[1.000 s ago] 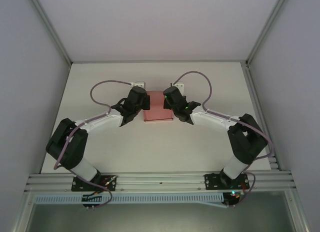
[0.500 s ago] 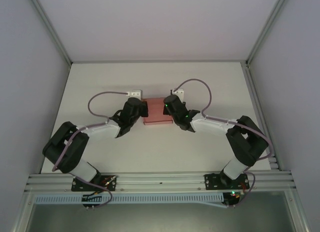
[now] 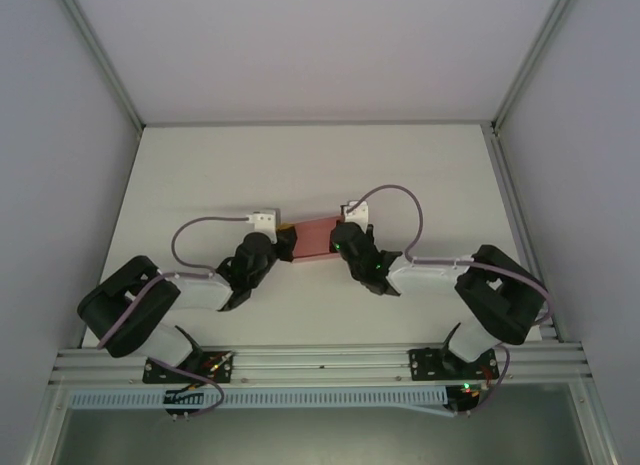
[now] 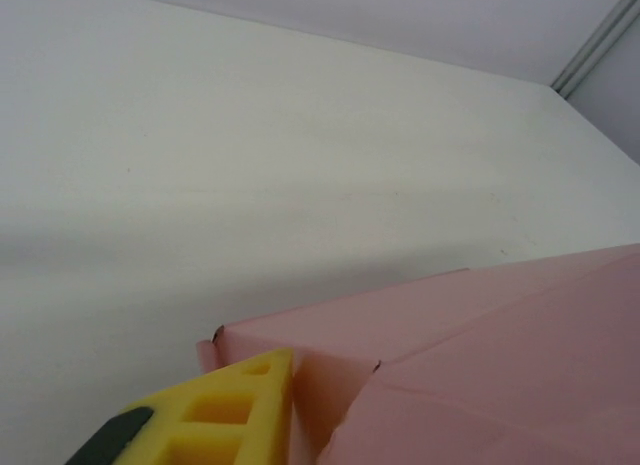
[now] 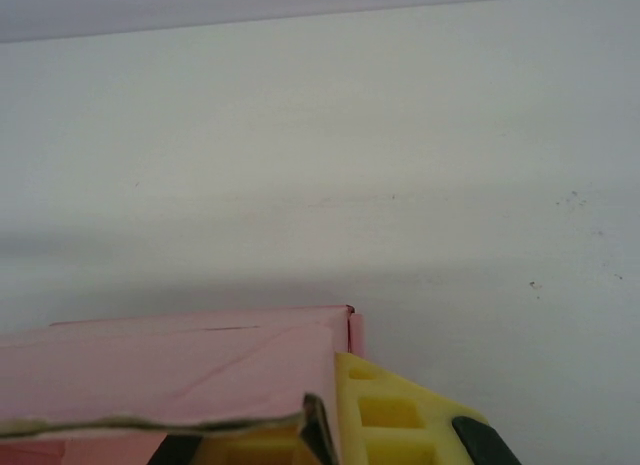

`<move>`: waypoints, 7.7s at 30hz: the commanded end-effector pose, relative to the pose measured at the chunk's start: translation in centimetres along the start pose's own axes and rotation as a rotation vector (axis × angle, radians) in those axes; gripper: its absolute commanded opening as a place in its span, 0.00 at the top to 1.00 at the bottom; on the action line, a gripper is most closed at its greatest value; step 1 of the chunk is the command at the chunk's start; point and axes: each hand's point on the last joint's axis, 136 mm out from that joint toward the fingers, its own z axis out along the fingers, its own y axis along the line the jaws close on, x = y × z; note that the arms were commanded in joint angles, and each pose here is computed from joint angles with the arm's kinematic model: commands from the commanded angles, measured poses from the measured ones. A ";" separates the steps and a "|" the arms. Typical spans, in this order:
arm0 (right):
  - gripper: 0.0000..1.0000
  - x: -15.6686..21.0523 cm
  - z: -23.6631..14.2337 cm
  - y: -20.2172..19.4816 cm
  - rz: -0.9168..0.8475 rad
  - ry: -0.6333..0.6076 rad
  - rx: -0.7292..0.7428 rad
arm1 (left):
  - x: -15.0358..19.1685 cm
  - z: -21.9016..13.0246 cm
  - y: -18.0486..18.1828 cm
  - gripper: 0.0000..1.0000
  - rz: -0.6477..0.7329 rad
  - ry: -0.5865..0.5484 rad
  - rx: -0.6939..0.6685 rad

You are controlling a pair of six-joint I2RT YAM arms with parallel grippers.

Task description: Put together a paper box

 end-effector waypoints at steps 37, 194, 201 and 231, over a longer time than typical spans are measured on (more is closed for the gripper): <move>1.00 7.3 -2.0 -1.2 -0.387 0.093 0.041 | -7.0 -5.7 0.9 0.00 -0.205 0.220 -0.155; 0.67 0.9 -8.1 -3.5 1.126 1.223 -0.339 | 0.0 -3.6 -12.2 0.00 1.259 0.318 0.249; 0.63 0.9 -7.5 -2.9 1.218 1.243 -0.385 | 1.5 -3.7 -11.7 0.00 1.273 0.365 0.266; 0.56 1.5 -10.0 -2.3 1.158 1.340 -0.436 | -0.8 -2.9 -12.6 0.50 1.322 0.246 0.231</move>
